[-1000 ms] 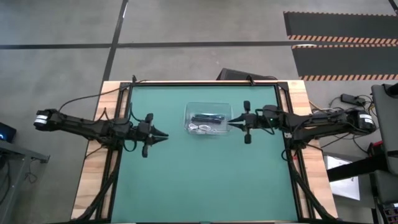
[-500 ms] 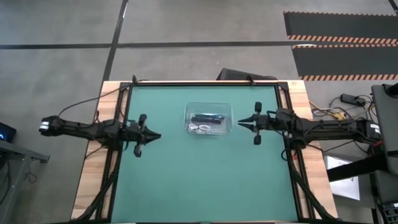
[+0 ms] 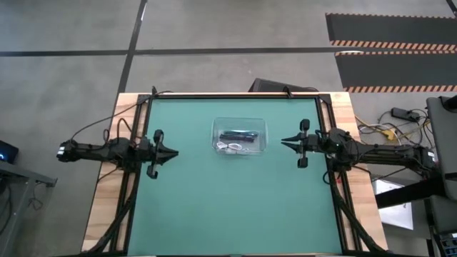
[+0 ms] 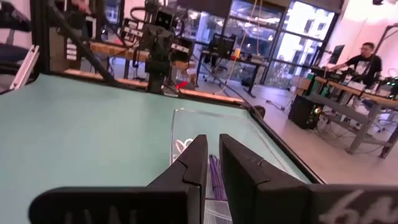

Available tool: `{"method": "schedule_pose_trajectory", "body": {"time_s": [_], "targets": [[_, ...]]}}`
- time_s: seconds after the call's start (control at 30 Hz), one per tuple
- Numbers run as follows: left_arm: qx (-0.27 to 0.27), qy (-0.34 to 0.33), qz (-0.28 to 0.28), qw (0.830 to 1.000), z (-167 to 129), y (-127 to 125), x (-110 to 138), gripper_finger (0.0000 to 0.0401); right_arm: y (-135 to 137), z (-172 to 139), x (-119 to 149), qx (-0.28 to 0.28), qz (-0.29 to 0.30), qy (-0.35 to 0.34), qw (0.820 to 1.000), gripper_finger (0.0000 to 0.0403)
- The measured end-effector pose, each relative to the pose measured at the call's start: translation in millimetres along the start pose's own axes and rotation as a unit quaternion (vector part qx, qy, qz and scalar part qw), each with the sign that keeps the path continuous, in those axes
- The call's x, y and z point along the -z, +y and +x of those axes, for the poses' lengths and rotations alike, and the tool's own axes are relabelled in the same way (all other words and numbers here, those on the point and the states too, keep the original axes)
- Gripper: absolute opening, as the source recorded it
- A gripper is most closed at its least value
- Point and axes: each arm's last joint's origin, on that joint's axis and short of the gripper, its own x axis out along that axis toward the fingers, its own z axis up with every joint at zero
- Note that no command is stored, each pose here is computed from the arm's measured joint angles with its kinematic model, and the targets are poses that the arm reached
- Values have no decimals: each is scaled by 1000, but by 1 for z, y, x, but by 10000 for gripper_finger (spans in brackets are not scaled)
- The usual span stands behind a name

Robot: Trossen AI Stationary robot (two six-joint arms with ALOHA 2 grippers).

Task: Pick and place USB-C Cables
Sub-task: Return to Home Position

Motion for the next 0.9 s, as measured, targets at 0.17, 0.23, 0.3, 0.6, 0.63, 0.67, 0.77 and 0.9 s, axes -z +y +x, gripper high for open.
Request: {"method": "schedule_pose_trajectory", "body": {"time_s": [0.17, 0.23, 0.3, 0.6, 0.63, 0.67, 0.77, 0.9], "targets": [[-6, 3, 1, 1000, 1, 0, 1, 8, 0, -10, -5, 14, 4, -40, 999, 31], [-7, 9, 1, 1000, 2, 0, 2, 8, 0, -13, -8, 18, -6, -55, 998, 31], [-8, 18, 2, 1000, 2, 0, 4, 8, 0, -15, -11, 21, -12, -67, 997, 31], [-12, 48, 3, 999, 6, 1, 9, 8, -1, -22, -17, 31, -50, -100, 993, 31], [-12, 51, 3, 999, 6, 1, 10, 8, -1, -23, -18, 33, -54, -104, 993, 31], [-13, 55, 3, 998, 7, 1, 11, 8, -1, -24, -19, 35, -58, -109, 992, 31], [-14, 65, 4, 998, 8, 1, 13, 8, -1, -27, -23, 40, -73, -129, 988, 31], [-16, 76, 6, 997, 9, 1, 15, 9, -1, -31, -26, 42, -89, -147, 984, 31]]}}
